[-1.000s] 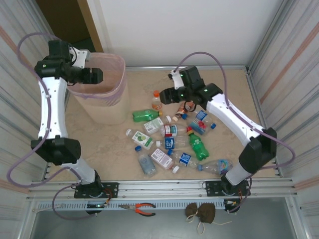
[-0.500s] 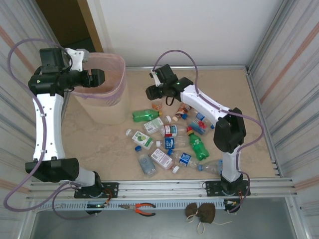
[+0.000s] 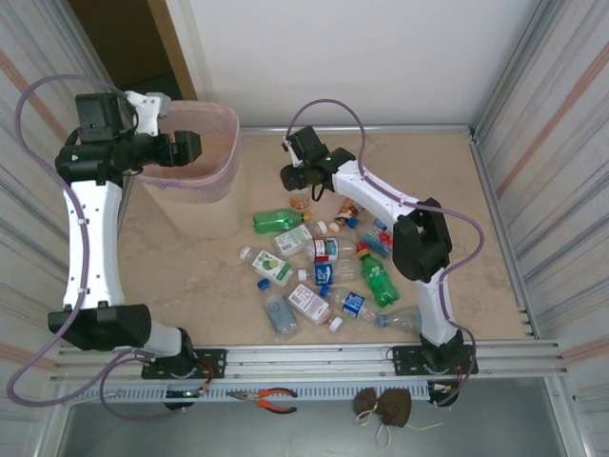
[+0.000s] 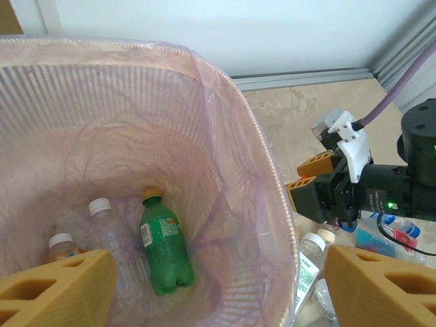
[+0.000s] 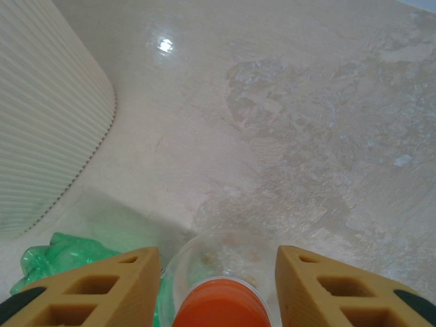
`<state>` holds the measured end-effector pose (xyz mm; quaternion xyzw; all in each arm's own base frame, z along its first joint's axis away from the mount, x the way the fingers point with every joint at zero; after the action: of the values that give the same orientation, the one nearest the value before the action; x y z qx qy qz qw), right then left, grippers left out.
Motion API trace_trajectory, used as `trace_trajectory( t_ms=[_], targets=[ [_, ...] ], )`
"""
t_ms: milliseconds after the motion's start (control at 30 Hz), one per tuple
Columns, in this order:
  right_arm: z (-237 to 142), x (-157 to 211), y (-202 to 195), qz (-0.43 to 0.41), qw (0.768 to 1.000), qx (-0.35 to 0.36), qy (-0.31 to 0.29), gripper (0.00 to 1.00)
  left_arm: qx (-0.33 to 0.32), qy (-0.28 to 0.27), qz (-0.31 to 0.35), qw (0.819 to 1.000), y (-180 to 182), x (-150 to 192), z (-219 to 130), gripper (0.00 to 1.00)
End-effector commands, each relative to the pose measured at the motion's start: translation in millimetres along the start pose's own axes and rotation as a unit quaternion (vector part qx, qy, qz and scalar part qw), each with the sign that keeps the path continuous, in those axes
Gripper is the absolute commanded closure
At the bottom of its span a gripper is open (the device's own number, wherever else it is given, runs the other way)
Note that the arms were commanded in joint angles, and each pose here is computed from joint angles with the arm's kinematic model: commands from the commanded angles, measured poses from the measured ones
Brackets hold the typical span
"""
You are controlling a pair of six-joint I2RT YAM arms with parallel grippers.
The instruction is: Put the plastic bottles in the bin
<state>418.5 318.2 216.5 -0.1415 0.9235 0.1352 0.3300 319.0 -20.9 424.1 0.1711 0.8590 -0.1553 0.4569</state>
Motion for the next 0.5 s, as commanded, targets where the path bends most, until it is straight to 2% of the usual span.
trace_trajectory(
  t_ms=[0, 267, 467],
  targets=[
    [-0.4, -4.7, -3.4, -0.001, 1.0, 0.012, -0.004, 0.57, 0.006, -0.028, 0.006, 1.0, -7.3, -6.3, -13.5, 0.2],
    [-3.5, -6.7, -5.0, -0.001, 1.0, 0.019, -0.01, 0.71, 0.013, -0.042, 0.013, 0.999, -11.3, -8.1, -17.7, 0.2],
    [-28.4, -22.1, -10.0, 0.006, 0.999, 0.02, -0.047, 0.75, 0.038, -0.082, 0.04, 0.995, -23.4, -11.4, -27.3, 0.21]
  ],
)
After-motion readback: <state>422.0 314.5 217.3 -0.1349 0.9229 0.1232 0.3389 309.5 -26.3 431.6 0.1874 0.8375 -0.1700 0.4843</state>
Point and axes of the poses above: each hand's point on the last joint's axis, 136 mm out from that joint toward the fingers, its own z axis out along the fingers, its own y axis along the line the jaws close on, x = y × z, the point moved 7 cm from there along -z, back along the fingers, and after that the axes turned 9 degrees about z, right-handed, at the moved point
